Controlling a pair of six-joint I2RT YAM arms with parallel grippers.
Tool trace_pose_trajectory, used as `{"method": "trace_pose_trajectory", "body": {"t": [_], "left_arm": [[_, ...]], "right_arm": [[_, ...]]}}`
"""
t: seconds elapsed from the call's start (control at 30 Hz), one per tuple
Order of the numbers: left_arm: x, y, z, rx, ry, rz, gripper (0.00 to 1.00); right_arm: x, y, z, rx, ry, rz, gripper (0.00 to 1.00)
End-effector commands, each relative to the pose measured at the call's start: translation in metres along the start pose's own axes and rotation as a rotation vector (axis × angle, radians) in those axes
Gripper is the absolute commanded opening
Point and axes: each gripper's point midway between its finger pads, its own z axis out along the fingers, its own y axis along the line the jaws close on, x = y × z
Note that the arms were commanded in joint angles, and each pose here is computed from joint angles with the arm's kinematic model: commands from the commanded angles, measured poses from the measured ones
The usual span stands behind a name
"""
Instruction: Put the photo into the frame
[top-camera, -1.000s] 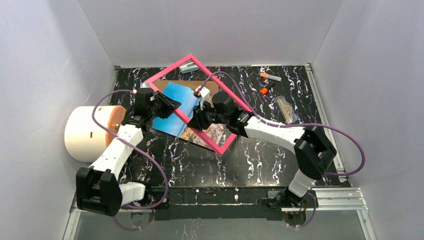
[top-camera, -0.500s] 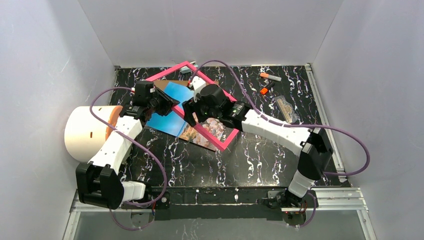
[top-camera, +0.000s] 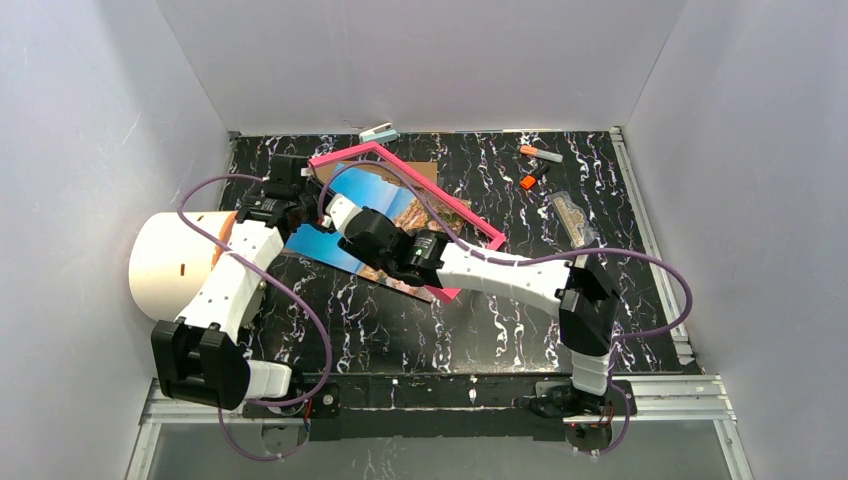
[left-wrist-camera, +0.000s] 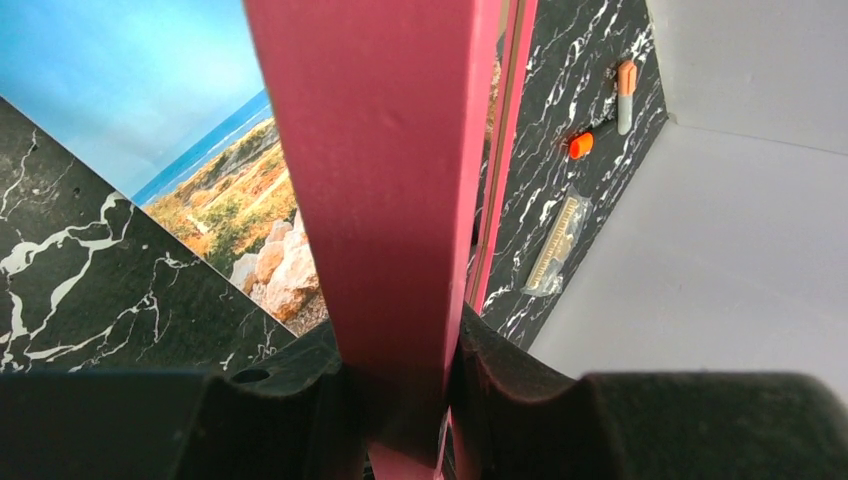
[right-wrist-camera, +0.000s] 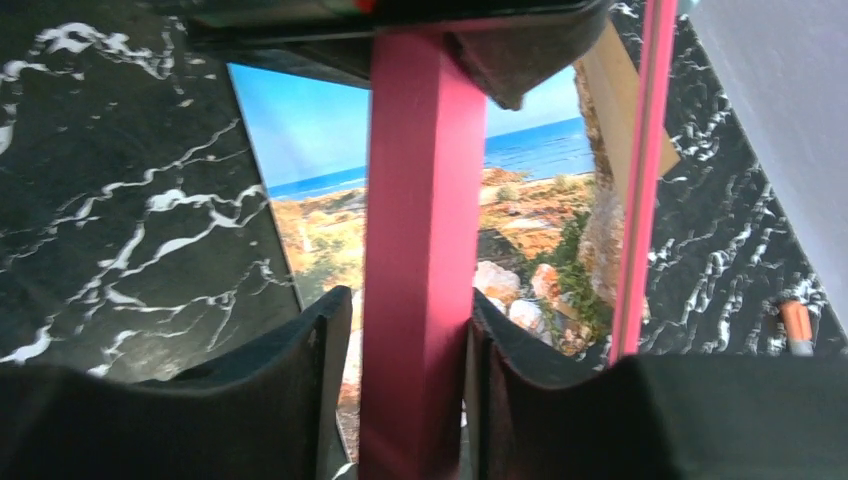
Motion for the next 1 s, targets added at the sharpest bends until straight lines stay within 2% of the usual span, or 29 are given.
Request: {"method": "trace_pose_trajectory", "body": {"t": [0.0, 0.17, 0.23, 0.27, 0.43, 0.57, 0.67, 0.97], "left_arm": [[0.006, 0.003, -0.011, -0.034, 0.026, -0.003, 0.00], [0.005, 0.003, -0.016, -0.043, 0.023, -0.012, 0.00], [0.004, -0.001, -0.018, -0.031, 0.019, -0.010, 0.09], [0.003, -0.003, -0.019, -0.025, 0.016, -0.010, 0.15], [-0.006, -0.024, -0.030, 0.030, -0.011, 0.003, 0.60], [-0.017, -0.047, -0.040, 0.095, -0.035, 0.020, 0.81], [-0.026, -0.066, -0.051, 0.152, -0.058, 0.043, 0.97], [-0.051, -0.124, -0.107, 0.350, -0.199, 0.172, 0.98]], "right_arm": [[-0.033, -0.033, -0.011, 0.147, -0.069, -0.057, 0.45], [-0.046, -0.043, -0.021, 0.225, -0.111, -0.109, 0.28], [-0.051, -0.045, -0.026, 0.227, -0.129, -0.114, 0.22], [-0.054, -0.048, -0.029, 0.231, -0.141, -0.108, 0.19], [-0.073, -0.057, -0.046, 0.245, -0.216, -0.074, 0.08], [-0.086, -0.068, -0.060, 0.261, -0.273, -0.065, 0.02], [-0.092, -0.082, -0.066, 0.267, -0.300, -0.045, 0.01], [-0.103, -0.145, -0.084, 0.207, -0.359, 0.160, 0.01]]}}
